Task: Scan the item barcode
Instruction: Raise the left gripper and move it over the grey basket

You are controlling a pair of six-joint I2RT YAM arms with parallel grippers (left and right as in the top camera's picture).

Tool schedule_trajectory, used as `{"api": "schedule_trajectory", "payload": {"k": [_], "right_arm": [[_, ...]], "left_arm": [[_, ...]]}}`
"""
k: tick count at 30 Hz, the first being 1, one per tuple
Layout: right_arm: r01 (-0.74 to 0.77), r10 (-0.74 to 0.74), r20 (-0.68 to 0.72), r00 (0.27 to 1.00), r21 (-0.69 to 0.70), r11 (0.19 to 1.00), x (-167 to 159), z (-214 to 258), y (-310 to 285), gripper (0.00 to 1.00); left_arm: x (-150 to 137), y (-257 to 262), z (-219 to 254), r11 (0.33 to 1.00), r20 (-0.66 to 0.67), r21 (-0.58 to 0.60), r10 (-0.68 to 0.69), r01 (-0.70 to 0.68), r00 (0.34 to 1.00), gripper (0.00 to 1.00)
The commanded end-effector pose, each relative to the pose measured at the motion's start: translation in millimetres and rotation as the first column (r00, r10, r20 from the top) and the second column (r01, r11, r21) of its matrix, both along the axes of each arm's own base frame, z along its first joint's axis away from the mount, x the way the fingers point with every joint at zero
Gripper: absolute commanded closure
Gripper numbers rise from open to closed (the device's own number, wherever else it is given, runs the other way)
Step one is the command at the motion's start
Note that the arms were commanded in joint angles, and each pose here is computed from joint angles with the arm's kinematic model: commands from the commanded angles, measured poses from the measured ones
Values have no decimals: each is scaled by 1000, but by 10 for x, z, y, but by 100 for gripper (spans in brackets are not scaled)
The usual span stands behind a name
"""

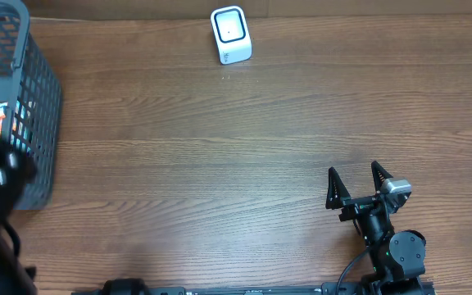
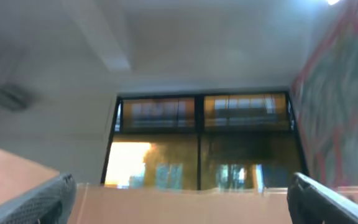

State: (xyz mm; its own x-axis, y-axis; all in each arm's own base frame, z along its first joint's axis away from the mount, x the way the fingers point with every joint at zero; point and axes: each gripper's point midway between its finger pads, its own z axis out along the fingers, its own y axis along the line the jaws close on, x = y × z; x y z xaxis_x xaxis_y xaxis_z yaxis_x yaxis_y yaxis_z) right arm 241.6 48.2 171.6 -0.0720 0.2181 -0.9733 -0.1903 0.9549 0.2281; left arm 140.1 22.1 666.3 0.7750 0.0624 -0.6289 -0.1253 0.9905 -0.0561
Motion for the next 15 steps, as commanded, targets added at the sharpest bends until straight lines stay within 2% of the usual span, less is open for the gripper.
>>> {"api": "schedule_trajectory", "payload": {"k": [1, 5, 8, 15], "right_arm": [[3, -3, 3, 1000, -2, 1000, 3, -21, -9, 0], [3, -3, 3, 1000, -2, 1000, 3, -21, -9, 0], [3, -3, 3, 1000, -2, 1000, 3, -21, -9, 0], [4, -4, 3, 1000, -2, 1000, 4, -21, -10, 0]], "left_arm": [[275, 32, 134, 997, -97, 38, 66, -62, 993, 0], [740, 97, 26, 996, -285, 34, 89, -83, 954, 1], [1059, 188, -157, 993, -429, 20, 117, -120, 896, 0], [1748, 341, -711, 988, -700, 22, 124, -152, 703, 0]]}}
